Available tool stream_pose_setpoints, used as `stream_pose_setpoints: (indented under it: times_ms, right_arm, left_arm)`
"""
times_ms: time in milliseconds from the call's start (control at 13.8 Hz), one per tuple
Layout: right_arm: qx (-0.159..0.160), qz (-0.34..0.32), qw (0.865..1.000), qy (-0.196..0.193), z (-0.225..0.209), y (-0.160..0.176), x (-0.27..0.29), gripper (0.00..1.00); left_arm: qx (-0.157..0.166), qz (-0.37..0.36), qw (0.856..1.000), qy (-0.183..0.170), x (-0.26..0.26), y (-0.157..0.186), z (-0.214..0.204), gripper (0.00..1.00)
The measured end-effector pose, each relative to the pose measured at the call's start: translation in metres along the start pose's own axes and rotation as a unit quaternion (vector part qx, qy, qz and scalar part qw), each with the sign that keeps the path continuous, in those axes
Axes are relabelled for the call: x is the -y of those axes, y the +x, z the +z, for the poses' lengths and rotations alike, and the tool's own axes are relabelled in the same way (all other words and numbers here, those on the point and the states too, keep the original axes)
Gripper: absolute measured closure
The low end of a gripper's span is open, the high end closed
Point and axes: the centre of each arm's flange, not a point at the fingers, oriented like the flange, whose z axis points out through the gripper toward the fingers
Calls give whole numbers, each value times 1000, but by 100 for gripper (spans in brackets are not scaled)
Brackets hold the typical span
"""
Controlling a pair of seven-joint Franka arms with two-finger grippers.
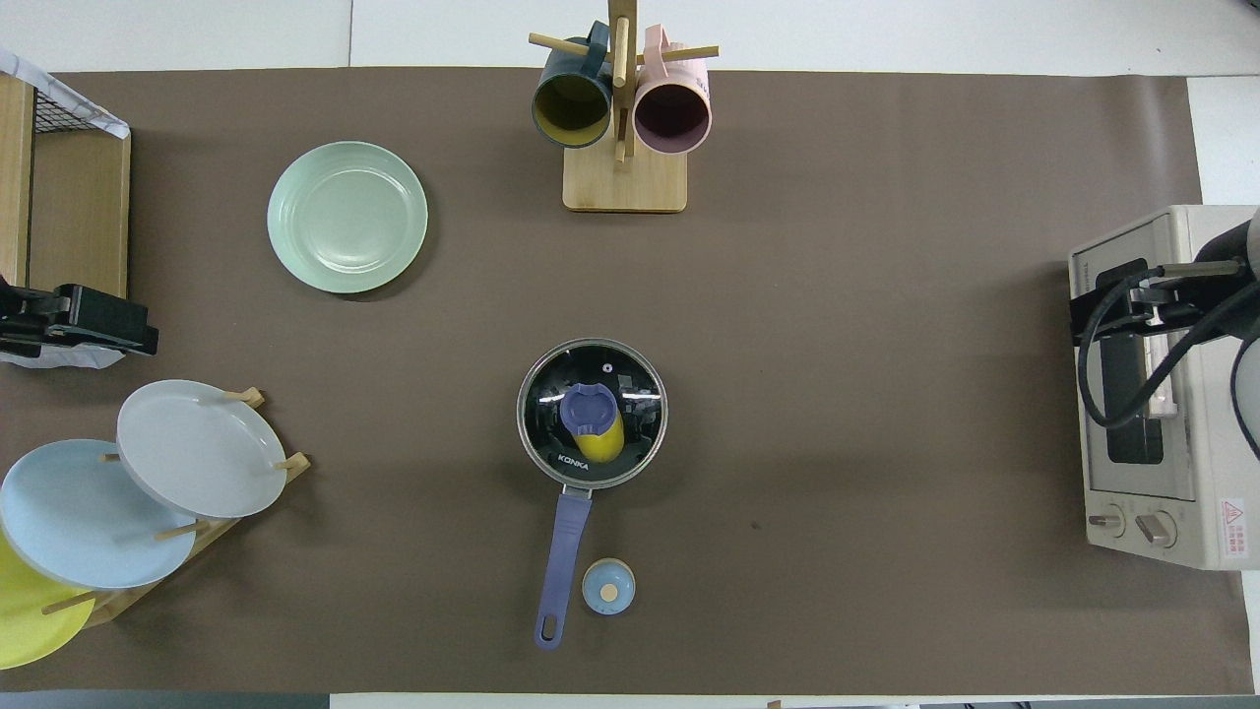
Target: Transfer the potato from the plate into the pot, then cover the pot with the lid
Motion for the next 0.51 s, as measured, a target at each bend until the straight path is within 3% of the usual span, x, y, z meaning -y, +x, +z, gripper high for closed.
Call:
stream_pose_setpoints:
  times_ms: [290, 507]
  right_arm:
    - [15, -2, 1000, 2, 3, -3, -6, 0]
    - [18, 4, 999, 31, 4, -3, -18, 0]
  left_arm:
    - [0, 0, 1000, 0, 0, 0, 0, 0]
    - [0, 0, 1000, 0, 0, 0, 0, 0]
